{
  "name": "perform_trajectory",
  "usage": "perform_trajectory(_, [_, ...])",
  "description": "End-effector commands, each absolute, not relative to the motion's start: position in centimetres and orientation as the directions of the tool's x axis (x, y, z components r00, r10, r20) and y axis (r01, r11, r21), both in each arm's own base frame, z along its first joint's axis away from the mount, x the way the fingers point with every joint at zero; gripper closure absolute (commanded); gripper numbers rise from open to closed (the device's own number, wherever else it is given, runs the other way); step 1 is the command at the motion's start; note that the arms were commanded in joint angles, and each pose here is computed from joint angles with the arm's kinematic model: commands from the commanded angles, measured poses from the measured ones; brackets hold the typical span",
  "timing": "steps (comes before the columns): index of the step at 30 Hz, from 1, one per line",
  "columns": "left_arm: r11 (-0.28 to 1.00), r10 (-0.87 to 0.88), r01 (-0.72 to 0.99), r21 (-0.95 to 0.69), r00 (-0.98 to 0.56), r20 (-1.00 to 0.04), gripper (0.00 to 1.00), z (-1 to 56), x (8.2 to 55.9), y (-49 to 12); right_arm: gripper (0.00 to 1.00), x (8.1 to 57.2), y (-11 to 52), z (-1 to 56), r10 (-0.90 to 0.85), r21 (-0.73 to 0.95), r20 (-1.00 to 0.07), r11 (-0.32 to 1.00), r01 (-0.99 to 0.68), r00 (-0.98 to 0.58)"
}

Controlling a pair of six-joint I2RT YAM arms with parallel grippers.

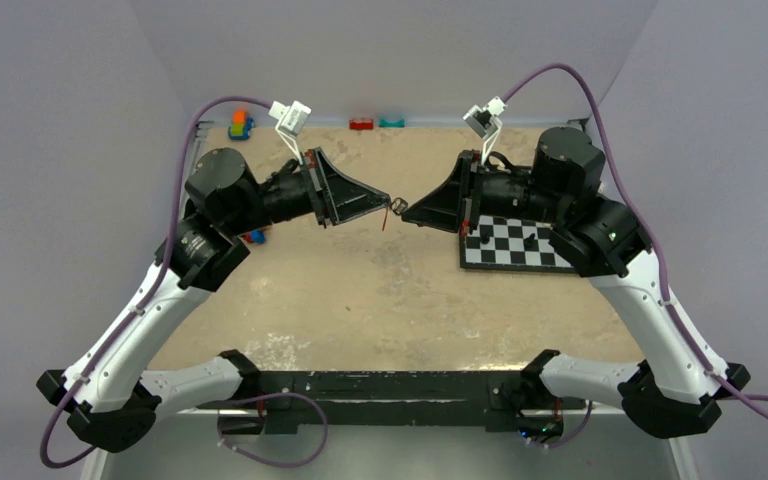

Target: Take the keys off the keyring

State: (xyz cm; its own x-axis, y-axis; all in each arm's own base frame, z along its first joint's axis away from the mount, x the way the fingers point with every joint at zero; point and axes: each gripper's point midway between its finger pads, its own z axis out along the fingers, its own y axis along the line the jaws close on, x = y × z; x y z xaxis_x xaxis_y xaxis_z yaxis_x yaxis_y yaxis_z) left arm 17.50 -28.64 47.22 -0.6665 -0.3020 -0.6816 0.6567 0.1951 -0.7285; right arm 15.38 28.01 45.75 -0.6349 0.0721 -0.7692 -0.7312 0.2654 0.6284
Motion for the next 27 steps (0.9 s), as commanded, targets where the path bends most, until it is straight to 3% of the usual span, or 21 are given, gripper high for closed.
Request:
perform_trajectory(1, [0.216,-0.458,0.629,-0.747,-0.611,-0.646,1.00,48.9,20.1,-27.8,1.00,13.6,27.9,46.7,0.057,0.624,-0.778,0.196,-0.757,-0.626])
perform_trajectory(27, [0.168,-0.714,0.449,-0.878,-0.558,-0.422,1.00,48.5,21.5,-27.7,1.00,14.2,28.3,46.3,0.068,0.630,-0.774,0.196,-0.752,-0.630])
